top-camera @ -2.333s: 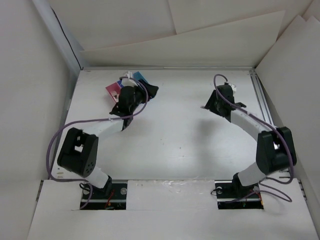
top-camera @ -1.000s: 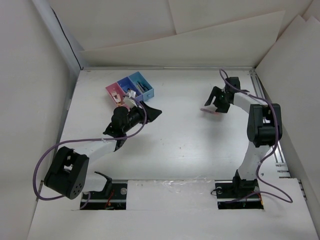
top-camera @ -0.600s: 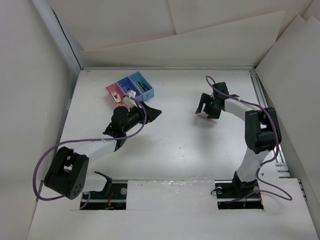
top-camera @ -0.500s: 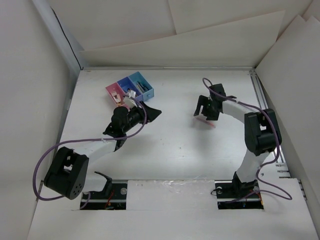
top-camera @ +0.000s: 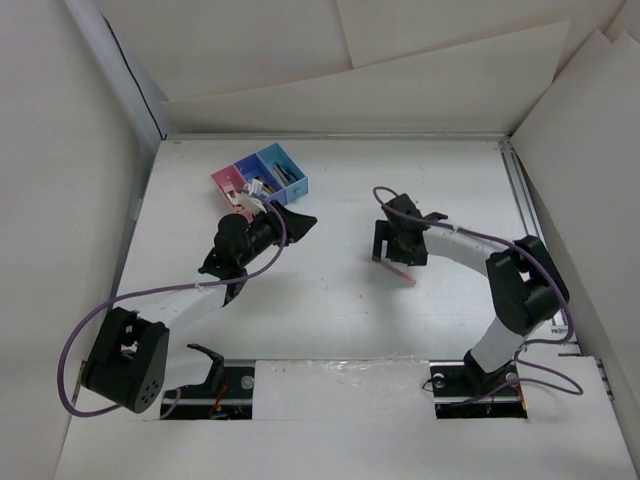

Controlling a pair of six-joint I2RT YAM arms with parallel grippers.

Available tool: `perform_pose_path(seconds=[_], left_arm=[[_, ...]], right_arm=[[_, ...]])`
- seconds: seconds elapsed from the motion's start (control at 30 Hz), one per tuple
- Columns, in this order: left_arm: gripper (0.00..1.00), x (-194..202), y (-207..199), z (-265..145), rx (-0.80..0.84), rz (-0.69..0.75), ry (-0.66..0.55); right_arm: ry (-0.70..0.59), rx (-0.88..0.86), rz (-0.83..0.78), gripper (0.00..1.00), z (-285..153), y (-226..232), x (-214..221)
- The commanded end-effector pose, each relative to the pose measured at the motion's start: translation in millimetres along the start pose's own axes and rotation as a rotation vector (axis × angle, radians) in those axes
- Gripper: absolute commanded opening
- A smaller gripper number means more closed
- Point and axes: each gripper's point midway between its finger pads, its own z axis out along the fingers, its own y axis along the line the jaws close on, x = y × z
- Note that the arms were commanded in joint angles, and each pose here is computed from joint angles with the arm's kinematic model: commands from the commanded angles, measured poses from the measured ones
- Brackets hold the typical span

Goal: Sort the stationery into containers
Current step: Move the pen to the center of the board, then pick up the pen from the center of the board.

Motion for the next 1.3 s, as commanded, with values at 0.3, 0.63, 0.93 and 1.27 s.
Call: perform_pose_path(seconds=[0.3,0.63,0.93,1.27], left_arm=[[0.35,-7.5,-12.6,-4.6,0.059,0.024,-0.016],[0.35,-15.3,-19.6,-13.2,0.060,0.042,-0.049],[0.34,-12.4,-12.5,-11.3,0.028,0.040,-0.034],[0.34,-21.8,-12.3,-14.0,-0.001,0.049,-0.070]], right_arm=[[0.021,0.010,-0.116,0.92,-29.9,29.3,55.9],[0.086,-0.007,-0.152,0.45,-23.5,45.5,98.1],[0.074,0.024,-0.148,0.04,-14.1,51.2,108.7],[-0.108,-0.224,-0.059,0.00,-56.1,98.9,25.2]])
